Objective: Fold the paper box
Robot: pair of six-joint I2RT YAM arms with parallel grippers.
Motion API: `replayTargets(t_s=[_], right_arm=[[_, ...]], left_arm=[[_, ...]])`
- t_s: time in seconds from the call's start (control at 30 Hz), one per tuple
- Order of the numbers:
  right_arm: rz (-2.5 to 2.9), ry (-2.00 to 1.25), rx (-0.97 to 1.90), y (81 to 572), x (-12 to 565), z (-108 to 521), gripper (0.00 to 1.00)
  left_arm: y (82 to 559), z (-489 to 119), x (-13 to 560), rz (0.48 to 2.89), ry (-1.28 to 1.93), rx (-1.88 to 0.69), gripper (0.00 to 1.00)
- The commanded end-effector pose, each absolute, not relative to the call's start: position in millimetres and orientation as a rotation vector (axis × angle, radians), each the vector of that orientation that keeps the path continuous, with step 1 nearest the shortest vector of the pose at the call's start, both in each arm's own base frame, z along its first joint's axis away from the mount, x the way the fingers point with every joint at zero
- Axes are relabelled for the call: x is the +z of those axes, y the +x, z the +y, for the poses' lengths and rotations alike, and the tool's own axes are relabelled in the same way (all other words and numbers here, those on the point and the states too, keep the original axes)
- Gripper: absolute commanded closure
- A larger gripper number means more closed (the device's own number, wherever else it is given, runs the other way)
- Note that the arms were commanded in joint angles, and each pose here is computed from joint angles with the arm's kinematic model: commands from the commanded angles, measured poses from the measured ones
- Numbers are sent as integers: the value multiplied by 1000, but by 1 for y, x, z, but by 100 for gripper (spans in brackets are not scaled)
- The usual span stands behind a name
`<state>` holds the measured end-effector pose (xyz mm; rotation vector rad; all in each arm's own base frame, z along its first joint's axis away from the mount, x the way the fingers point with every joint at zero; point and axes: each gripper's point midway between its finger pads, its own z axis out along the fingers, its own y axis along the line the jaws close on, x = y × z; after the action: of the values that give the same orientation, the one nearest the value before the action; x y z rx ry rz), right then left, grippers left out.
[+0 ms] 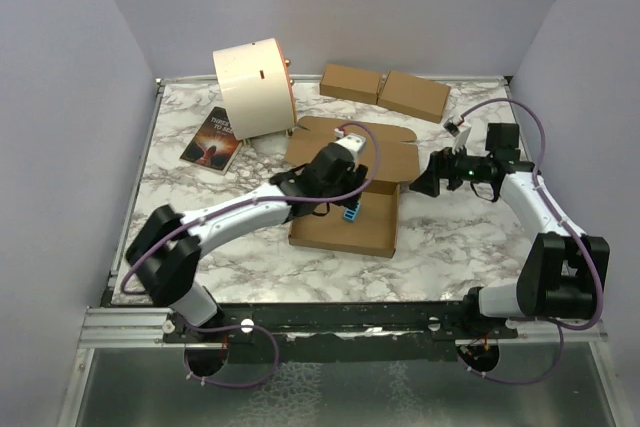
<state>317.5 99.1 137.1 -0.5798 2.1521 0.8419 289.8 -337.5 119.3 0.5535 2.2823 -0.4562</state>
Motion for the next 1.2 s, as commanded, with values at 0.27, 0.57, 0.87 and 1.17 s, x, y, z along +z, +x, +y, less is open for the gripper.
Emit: replayTargets(t_s=[0.27, 0.57, 0.87, 1.17], right_arm=[[1692, -499, 728, 364, 257, 99, 0], [1827, -342, 1168, 367, 213, 104, 9], [1900, -278, 1181, 366, 178, 91, 12], [1909, -262, 1191, 363, 171, 87, 12]], left_arm=[[319, -216, 199, 1836, 141, -604, 26], [341, -183, 168, 1926, -30, -820, 6], [386, -189, 136, 2072, -99, -956, 18], [418, -190, 114, 2122, -229, -1004, 35]])
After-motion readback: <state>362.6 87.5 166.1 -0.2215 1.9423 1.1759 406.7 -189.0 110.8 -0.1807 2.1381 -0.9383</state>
